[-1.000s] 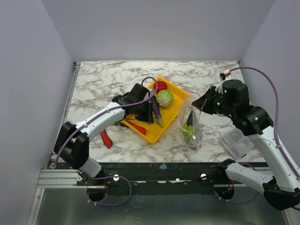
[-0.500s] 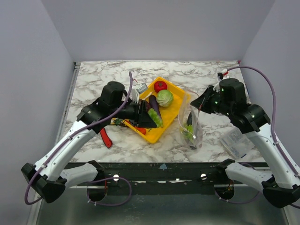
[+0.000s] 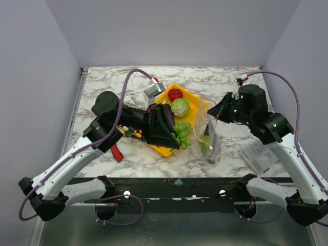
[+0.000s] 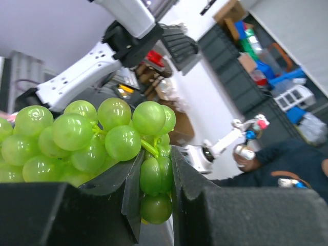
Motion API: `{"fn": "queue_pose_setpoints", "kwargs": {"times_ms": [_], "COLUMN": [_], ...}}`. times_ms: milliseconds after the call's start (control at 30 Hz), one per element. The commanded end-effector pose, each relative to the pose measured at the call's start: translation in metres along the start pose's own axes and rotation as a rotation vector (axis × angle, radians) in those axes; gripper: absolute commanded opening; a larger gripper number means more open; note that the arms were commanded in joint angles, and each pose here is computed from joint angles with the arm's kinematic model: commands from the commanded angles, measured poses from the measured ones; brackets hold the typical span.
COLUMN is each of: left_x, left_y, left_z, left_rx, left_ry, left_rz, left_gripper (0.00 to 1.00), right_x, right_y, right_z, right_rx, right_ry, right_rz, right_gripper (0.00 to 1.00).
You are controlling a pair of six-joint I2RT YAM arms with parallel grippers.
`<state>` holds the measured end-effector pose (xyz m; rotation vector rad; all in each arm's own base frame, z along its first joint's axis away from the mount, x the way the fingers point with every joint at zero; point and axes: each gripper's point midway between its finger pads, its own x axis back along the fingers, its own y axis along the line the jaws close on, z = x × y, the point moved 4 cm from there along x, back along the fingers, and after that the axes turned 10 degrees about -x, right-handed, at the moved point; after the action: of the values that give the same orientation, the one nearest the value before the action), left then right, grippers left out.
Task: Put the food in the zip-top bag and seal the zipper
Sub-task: Place the fake fruit in the zipper food storage bag.
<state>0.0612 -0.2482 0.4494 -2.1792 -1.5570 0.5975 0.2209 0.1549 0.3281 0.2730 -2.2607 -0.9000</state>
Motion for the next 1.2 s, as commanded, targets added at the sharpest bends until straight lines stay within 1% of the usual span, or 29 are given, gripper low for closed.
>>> {"fn": "queue_pose_setpoints", "kwargs": {"times_ms": [0,100,267,467,667,700,767,800,833,867,900,933,1000,1067,1167], "left_x": [-0.027,-0.043,-0.061,-0.074,-0.08,-0.08,-0.078,-0.076,-0.072,-0.069,-0.066,-0.064,-0.059,-0.055,-0.049], "left_y": [-0.015,0.0,0.047,0.095,0.118,0.123,0.134,0.139,0.145,0.147,0.15,0.15,0.149,0.15,0.144], "left_z": [-0.021,-0.023,-0.016,-0.008,-0.008,-0.009,-0.009,-0.009,-0.01,-0.011,-0.013,-0.014,-0.017,-0.015,-0.013], "left_rx": [0.044,0.111,0.254,0.294,0.317,0.327,0.355,0.364,0.37,0.367,0.358,0.353,0.336,0.335,0.317], "left_ry": [0.002,0.019,0.015,0.02,0.032,0.031,0.026,0.014,-0.006,-0.022,-0.035,-0.037,-0.044,-0.034,-0.039], "left_rz": [0.198,0.208,0.099,-0.021,-0.034,-0.045,-0.079,-0.103,-0.139,-0.166,-0.195,-0.219,-0.272,-0.323,-0.359], "left_gripper": [0.0,0.0,0.0,0.0,0.0,0.04,0.2,0.37,0.58,0.75,0.82,0.87,0.93,0.93,0.91], "right_x": [0.004,0.006,0.012,0.019,0.022,0.022,0.021,0.021,0.02,0.019,0.019,0.018,0.017,0.017,0.016], "right_y": [0.012,0.013,0.015,0.021,0.024,0.024,0.023,0.023,0.023,0.022,0.022,0.021,0.021,0.02,0.02], "right_z": [-0.006,-0.006,-0.007,-0.008,-0.007,-0.006,-0.006,-0.006,-0.005,-0.005,-0.004,-0.004,-0.004,-0.004,-0.004], "right_rx": [-0.013,-0.018,-0.022,-0.032,-0.036,-0.035,-0.034,-0.033,-0.033,-0.031,-0.029,-0.031,-0.031,-0.029,-0.025], "right_ry": [-0.018,-0.015,-0.022,-0.018,-0.01,-0.009,-0.007,-0.006,-0.006,-0.004,-0.003,-0.001,-0.001,-0.003,-0.007], "right_rz": [-0.056,-0.06,-0.074,-0.105,-0.126,-0.125,-0.124,-0.124,-0.125,-0.123,-0.123,-0.12,-0.12,-0.12,-0.116], "right_gripper": [0.01,0.01,0.01,0.01,0.01,0.01,0.01,0.01,0.01,0.01,0.01,0.01,0.0,0.01,0.01]}}
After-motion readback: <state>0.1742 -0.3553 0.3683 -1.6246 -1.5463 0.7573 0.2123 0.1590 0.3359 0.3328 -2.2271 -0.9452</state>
